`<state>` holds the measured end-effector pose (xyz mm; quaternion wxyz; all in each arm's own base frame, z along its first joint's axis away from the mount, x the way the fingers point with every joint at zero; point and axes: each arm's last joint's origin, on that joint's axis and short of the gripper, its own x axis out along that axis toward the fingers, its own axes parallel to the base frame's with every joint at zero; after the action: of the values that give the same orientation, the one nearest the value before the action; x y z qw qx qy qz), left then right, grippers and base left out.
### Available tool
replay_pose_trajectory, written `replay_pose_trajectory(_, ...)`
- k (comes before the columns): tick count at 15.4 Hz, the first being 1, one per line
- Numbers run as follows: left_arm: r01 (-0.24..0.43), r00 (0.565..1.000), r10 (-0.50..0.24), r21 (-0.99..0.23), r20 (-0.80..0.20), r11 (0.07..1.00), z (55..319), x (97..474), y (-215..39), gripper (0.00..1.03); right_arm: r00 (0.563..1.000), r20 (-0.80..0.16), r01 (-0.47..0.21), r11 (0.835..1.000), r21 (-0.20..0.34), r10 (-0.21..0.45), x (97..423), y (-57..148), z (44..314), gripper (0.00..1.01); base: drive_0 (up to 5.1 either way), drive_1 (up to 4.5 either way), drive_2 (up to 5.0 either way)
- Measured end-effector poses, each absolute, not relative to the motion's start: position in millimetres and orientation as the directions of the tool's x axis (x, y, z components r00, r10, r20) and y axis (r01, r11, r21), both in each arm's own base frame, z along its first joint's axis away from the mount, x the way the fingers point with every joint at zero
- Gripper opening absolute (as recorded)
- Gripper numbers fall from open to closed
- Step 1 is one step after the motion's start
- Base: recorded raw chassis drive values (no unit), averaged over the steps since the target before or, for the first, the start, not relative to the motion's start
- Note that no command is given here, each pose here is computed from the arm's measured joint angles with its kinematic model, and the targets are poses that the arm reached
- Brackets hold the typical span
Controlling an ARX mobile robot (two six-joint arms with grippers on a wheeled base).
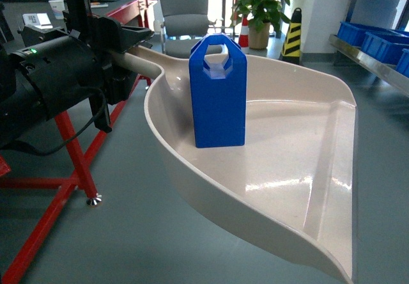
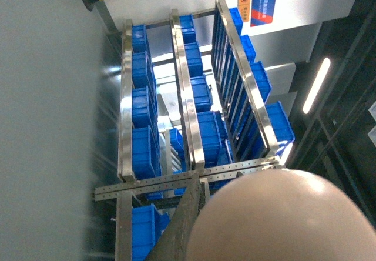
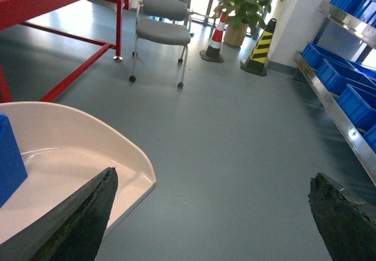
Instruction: Place part in tray to right shelf
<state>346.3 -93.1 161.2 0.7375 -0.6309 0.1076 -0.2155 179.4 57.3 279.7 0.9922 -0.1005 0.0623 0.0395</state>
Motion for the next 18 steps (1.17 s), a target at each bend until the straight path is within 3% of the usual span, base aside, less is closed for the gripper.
replay_pose_trajectory(11,0.184,0.883,-0.455,-0.977,0.115,0.11,161.4,346.1,-93.6,0.12,0.989,-0.135,-0.093,0.976,-0.195,0.067,179.6,57.4,279.3,0.98,-0.1,4.14,-4.4)
replay_pose_trajectory(18,0.186,0.882,-0.456,-0.976,0.117,0.109,162.3,346.6,-94.0,0.12,0.989,-0.13,-0.09,0.977,-0.194,0.066,178.8,57.1,280.1,0.98,-1.8,-1.85,-1.8)
